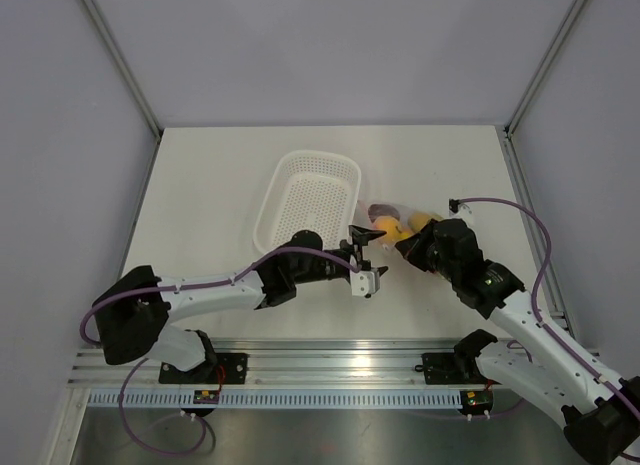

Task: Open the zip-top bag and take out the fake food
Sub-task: Pick up the zipper food storage bag at the center of the board.

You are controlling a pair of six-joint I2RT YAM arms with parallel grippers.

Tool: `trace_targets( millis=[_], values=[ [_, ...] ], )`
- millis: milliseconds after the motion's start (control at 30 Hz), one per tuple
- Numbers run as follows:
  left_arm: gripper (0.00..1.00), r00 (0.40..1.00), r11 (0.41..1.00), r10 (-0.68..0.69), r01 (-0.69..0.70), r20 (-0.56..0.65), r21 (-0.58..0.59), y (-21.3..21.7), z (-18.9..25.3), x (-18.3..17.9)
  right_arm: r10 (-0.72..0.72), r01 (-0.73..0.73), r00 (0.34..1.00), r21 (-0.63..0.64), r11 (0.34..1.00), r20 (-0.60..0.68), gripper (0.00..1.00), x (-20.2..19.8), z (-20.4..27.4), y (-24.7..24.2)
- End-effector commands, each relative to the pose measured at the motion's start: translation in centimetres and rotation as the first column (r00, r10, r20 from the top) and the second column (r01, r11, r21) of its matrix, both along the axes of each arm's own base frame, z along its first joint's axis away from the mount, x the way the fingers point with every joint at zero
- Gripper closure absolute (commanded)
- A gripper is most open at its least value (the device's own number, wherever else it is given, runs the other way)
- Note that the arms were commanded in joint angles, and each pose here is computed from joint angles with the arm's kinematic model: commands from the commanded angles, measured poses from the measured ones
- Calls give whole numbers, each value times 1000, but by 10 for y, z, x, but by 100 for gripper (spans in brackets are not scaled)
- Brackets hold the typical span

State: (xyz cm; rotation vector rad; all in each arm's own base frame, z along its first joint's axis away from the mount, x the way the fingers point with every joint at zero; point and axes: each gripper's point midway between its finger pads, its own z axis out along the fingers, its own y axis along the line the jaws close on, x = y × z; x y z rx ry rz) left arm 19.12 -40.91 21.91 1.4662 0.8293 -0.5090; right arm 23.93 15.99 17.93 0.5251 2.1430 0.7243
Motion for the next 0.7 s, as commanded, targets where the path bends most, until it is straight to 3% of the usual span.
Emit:
trace_targets(
  millis=[0, 133, 533, 667],
  values=[
    [22, 1000, 998, -6, 7, 18, -68, -12, 30, 8, 32, -34, 996, 28, 999, 78, 99, 5, 20, 7],
    [24, 1000, 999, -20, 21, 14, -48, -18, 26, 9, 50, -52, 995, 25, 998, 83, 99, 3, 18, 9],
    [49, 993, 993, -102, 106, -63, 57, -20, 2, 0, 52, -55, 993, 20, 998, 103, 99, 1, 23, 6],
    [50, 991, 990, -106, 113, -83, 82, -17, -7, -3, 52, -55, 993, 21, 998, 104, 99, 1, 23, 6]
  ],
)
